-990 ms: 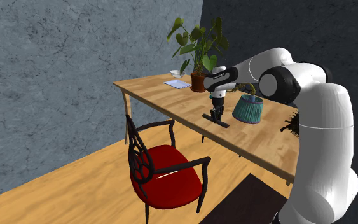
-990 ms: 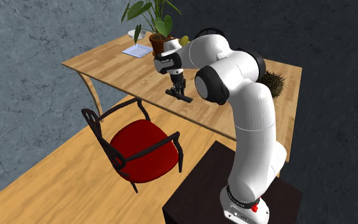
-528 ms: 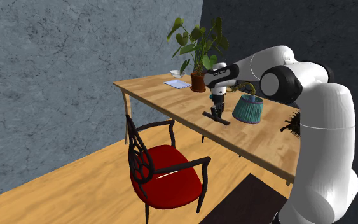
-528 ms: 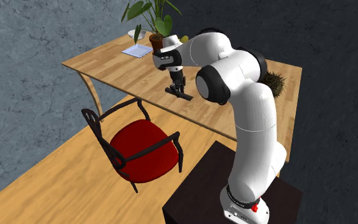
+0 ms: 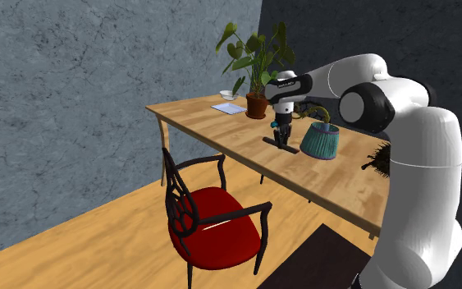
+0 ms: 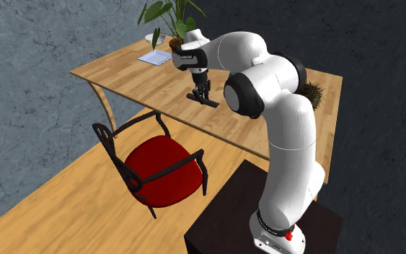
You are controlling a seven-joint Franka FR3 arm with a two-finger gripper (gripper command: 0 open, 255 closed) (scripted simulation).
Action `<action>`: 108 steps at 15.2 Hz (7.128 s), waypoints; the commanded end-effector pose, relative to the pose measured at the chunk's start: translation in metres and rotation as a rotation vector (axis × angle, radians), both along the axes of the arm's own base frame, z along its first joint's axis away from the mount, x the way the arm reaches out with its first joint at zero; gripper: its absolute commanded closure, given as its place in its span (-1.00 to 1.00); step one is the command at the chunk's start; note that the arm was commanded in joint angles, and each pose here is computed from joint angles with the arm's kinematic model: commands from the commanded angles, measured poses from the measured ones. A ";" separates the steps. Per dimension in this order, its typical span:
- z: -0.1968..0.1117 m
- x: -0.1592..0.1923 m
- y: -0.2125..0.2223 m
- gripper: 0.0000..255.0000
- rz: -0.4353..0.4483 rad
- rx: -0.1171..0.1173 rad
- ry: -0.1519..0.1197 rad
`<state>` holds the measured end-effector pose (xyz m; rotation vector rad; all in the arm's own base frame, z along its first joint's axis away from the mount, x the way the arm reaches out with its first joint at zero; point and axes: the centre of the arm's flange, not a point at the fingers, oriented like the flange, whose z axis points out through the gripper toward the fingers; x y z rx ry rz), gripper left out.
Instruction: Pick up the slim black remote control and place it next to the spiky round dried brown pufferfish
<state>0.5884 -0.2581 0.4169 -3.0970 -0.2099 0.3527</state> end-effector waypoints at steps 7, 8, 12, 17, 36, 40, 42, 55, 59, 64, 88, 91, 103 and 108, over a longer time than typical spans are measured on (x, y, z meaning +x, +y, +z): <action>0.043 -0.001 0.000 1.00 0.000 0.000 0.000; 0.048 -0.001 0.000 1.00 0.000 0.000 0.000; 0.069 -0.001 0.000 1.00 0.000 0.000 0.000; 0.095 -0.001 0.000 1.00 0.000 0.000 0.000; 0.196 -0.001 0.000 1.00 0.000 0.000 0.000; 0.203 -0.027 -0.003 1.00 0.000 0.000 0.000; 0.203 -0.053 -0.006 1.00 0.000 0.000 0.000; 0.203 -0.224 -0.026 1.00 0.000 0.000 0.000; 0.203 -0.276 -0.033 1.00 0.000 0.000 0.000; 0.203 -0.343 -0.041 1.00 0.000 0.000 0.000; 0.076 -0.343 -0.041 1.00 0.000 0.000 0.000; 0.060 -0.343 -0.041 1.00 0.000 0.000 0.000; -0.003 -0.343 -0.041 1.00 0.000 0.000 0.000; -0.029 -0.343 -0.041 1.00 0.000 0.000 0.000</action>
